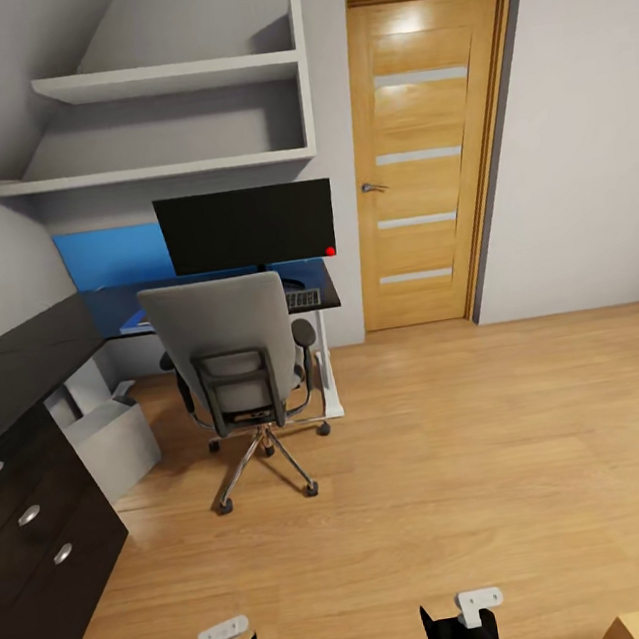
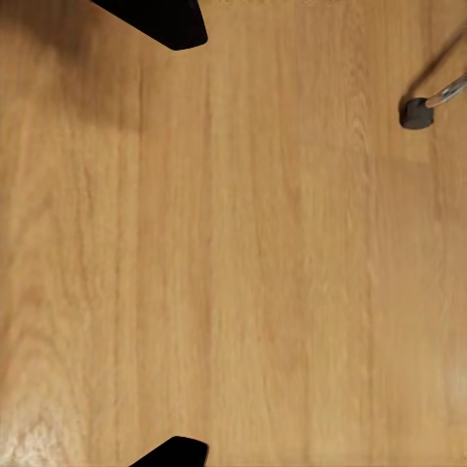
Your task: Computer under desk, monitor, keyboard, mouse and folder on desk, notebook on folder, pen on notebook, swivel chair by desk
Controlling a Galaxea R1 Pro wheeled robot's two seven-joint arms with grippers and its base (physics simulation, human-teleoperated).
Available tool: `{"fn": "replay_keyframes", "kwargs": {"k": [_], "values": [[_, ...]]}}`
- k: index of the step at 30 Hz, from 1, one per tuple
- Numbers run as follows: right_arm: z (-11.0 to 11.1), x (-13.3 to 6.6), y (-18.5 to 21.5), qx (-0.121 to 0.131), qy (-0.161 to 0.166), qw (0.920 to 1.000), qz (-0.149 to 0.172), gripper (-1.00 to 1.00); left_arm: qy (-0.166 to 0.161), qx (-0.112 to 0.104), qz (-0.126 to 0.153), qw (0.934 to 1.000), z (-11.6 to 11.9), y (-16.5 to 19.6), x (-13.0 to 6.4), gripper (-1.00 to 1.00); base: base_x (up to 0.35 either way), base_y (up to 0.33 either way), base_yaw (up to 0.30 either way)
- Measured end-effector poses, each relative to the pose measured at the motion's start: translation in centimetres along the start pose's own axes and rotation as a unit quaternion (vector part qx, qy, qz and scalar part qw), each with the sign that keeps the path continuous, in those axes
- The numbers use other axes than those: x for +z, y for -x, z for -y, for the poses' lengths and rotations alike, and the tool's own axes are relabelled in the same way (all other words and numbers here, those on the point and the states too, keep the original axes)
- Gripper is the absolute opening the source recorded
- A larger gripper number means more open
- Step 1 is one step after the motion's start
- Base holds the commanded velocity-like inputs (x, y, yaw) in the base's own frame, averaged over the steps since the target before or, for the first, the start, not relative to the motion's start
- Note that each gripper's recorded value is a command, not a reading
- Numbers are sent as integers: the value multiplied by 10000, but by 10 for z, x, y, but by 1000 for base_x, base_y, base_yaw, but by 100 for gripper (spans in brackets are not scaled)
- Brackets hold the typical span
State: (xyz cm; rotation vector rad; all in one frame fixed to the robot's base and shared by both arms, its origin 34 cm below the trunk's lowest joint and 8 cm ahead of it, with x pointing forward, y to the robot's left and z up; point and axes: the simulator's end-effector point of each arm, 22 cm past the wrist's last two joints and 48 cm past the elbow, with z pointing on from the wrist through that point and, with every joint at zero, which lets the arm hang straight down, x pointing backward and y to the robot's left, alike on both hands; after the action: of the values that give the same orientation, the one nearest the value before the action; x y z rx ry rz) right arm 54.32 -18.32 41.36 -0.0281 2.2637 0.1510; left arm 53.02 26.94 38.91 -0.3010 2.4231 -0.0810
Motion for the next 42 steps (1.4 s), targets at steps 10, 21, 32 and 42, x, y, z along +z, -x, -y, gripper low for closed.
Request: {"fn": "replay_keyframes", "kwargs": {"k": [10, 21, 32, 42], "values": [[-2, -18, 29, -19, -2, 9991, 432, 100, -11, -39, -540, 9985, 3, -5, -16, 100, 0, 0, 0], [59, -39, 56, 127, -929, 9937, 609, 100, -50, -51, -716, 9974, 7, -13, -40, 100, 0, 0, 0], [82, -59, 72, 115, -1208, 9907, 621, 100, 123, 78, -45, 9999, -18, -46, -88, 100, 0, 0, 0], [78, -95, 51, 109, -1227, 9902, 656, 100, 189, 174, 399, 9989, -27, -43, -120, 100, 0, 0, 0]]}}
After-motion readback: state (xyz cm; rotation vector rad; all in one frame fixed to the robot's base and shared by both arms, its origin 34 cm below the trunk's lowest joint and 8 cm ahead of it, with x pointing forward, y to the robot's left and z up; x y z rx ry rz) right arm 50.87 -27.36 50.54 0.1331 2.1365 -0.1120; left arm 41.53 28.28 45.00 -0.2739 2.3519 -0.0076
